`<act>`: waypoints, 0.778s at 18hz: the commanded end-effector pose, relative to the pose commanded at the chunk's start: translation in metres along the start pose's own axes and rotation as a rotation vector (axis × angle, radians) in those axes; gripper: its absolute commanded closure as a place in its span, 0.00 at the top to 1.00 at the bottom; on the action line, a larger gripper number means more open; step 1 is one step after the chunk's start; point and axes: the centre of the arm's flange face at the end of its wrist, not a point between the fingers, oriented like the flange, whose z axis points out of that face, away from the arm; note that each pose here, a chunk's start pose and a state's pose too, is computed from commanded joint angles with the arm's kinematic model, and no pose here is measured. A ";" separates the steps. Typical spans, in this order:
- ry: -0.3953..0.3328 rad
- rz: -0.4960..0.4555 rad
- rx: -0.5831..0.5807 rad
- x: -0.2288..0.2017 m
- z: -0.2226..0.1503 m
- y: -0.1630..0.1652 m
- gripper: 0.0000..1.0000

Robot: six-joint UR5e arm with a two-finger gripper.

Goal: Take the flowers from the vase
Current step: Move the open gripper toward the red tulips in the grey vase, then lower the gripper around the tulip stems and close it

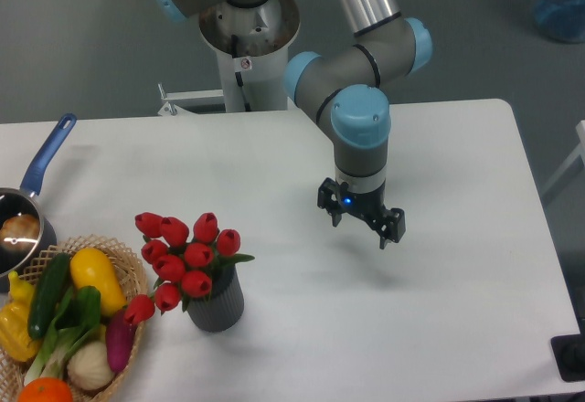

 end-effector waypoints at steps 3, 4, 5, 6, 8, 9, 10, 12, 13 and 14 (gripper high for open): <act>0.008 0.014 0.080 0.009 -0.018 -0.013 1.00; 0.018 0.017 0.115 0.013 -0.023 -0.016 1.00; 0.026 0.024 0.158 0.017 -0.031 -0.020 1.00; 0.038 0.031 0.201 0.020 -0.037 -0.027 1.00; 0.065 0.049 0.276 0.029 -0.046 -0.040 1.00; 0.081 0.059 0.319 0.034 -0.050 -0.046 1.00; 0.102 0.065 0.366 0.037 -0.054 -0.052 1.00; 0.146 0.068 0.454 0.040 -0.058 -0.060 1.00; 0.167 0.070 0.502 0.042 -0.062 -0.066 1.00; 0.186 0.072 0.539 0.043 -0.065 -0.069 1.00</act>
